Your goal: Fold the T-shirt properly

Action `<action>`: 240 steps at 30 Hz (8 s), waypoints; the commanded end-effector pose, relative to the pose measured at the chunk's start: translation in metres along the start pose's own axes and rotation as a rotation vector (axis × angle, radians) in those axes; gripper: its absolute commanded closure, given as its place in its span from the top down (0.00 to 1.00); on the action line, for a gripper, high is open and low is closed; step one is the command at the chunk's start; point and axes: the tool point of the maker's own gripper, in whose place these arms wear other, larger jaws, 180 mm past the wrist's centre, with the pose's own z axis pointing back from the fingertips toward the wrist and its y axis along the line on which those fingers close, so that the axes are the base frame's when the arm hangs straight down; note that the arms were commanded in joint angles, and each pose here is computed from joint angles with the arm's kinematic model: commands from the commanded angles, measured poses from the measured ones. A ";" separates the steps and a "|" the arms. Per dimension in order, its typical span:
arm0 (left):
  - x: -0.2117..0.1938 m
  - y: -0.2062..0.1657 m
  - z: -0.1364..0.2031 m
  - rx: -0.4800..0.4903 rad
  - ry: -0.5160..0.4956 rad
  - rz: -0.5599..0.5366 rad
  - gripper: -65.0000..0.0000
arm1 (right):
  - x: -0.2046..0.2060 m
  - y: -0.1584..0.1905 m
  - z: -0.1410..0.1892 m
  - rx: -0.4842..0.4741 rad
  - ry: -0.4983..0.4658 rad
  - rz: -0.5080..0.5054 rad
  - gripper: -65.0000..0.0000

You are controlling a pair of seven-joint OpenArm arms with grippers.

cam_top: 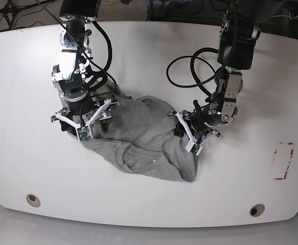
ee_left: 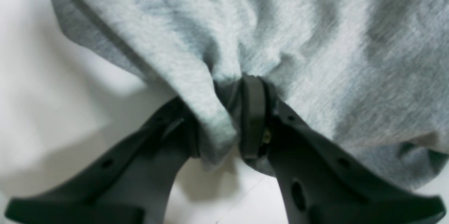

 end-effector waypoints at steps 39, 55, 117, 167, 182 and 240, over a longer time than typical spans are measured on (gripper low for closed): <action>-0.029 0.017 0.005 0.049 0.123 -0.036 0.24 | 0.002 0.032 -0.098 0.098 0.042 0.279 0.63; -0.030 0.016 0.005 0.049 0.125 -0.037 0.24 | 0.020 0.010 -0.103 0.053 0.006 0.258 0.63; -0.022 0.019 0.005 0.054 0.109 -0.041 0.24 | 0.068 -0.003 -0.090 -0.002 -0.071 0.277 0.00; 0.244 0.043 0.193 0.323 -0.577 -0.277 0.24 | 0.309 -0.112 -0.002 -0.287 -0.530 0.346 0.00; 0.171 0.016 0.126 0.147 -0.415 -0.106 0.26 | 0.294 -0.108 -0.010 -0.272 -0.494 0.346 0.00; 0.065 -0.082 -0.059 -0.261 -0.129 0.521 0.68 | 0.270 -0.101 -0.017 -0.251 -0.458 0.349 0.00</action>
